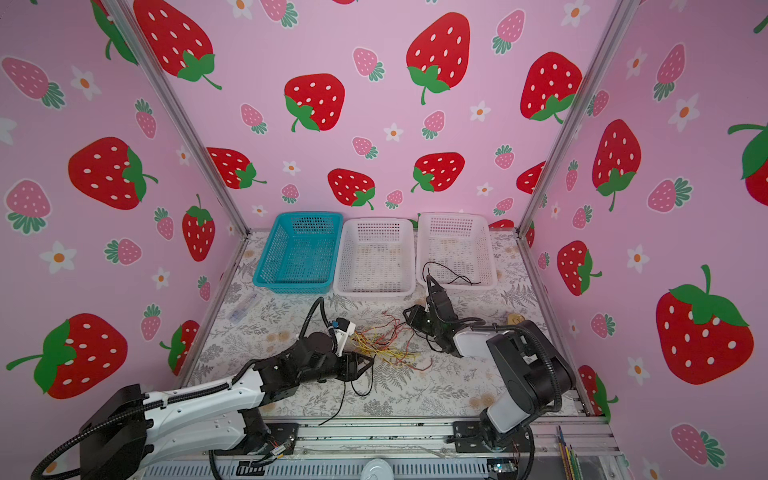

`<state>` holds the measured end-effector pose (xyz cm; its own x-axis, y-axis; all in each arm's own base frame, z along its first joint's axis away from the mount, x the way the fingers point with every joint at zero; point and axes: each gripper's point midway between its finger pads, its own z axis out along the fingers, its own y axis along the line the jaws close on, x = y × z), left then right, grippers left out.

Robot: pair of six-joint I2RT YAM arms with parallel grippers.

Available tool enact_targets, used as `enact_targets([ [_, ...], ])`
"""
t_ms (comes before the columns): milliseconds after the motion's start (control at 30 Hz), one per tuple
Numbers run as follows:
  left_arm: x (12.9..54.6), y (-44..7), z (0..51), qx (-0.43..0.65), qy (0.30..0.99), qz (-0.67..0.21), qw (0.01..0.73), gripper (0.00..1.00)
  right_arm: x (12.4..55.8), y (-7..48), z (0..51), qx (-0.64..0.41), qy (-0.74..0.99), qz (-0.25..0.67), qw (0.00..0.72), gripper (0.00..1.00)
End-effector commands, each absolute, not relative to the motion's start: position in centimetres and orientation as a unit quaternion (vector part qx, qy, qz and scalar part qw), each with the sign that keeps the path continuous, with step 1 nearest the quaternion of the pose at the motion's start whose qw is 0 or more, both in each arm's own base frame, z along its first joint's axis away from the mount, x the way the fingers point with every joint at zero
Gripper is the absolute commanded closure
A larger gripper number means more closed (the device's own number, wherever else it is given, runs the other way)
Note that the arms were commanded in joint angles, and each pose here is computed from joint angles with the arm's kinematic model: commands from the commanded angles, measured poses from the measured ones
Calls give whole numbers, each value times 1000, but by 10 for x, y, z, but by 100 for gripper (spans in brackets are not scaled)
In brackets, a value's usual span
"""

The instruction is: Untangle the cables

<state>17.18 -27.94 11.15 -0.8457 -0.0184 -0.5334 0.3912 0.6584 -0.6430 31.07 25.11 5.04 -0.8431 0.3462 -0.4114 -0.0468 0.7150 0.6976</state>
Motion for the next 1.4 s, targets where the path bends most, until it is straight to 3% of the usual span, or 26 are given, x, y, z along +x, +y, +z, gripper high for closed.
enact_targets([
  [0, 172, -282, 120, 115, 863, -411, 270, 100, 318, 255, 51, 94, 882, 373, 272, 71],
  [200, 170, -279, 117, 114, 864, -410, 270, 100, 320, 254, 51, 88, 884, 365, 277, 86],
  [433, 175, -275, 108, 99, 876, -388, 269, 100, 319, 247, 87, 67, 876, 357, 317, 100],
  [833, 187, -289, 93, 101, 893, -361, 248, 100, 310, 242, 183, -59, 870, 280, 401, 100],
  [933, 187, -289, 93, 100, 893, -360, 249, 100, 304, 242, 194, -89, 869, 260, 412, 100],
  [1233, 185, -286, 96, 104, 892, -360, 253, 100, 291, 247, 211, -134, 835, 272, 459, 86],
  [1367, 183, -284, 95, 102, 891, -364, 251, 100, 290, 251, 213, -143, 818, 289, 477, 89],
])
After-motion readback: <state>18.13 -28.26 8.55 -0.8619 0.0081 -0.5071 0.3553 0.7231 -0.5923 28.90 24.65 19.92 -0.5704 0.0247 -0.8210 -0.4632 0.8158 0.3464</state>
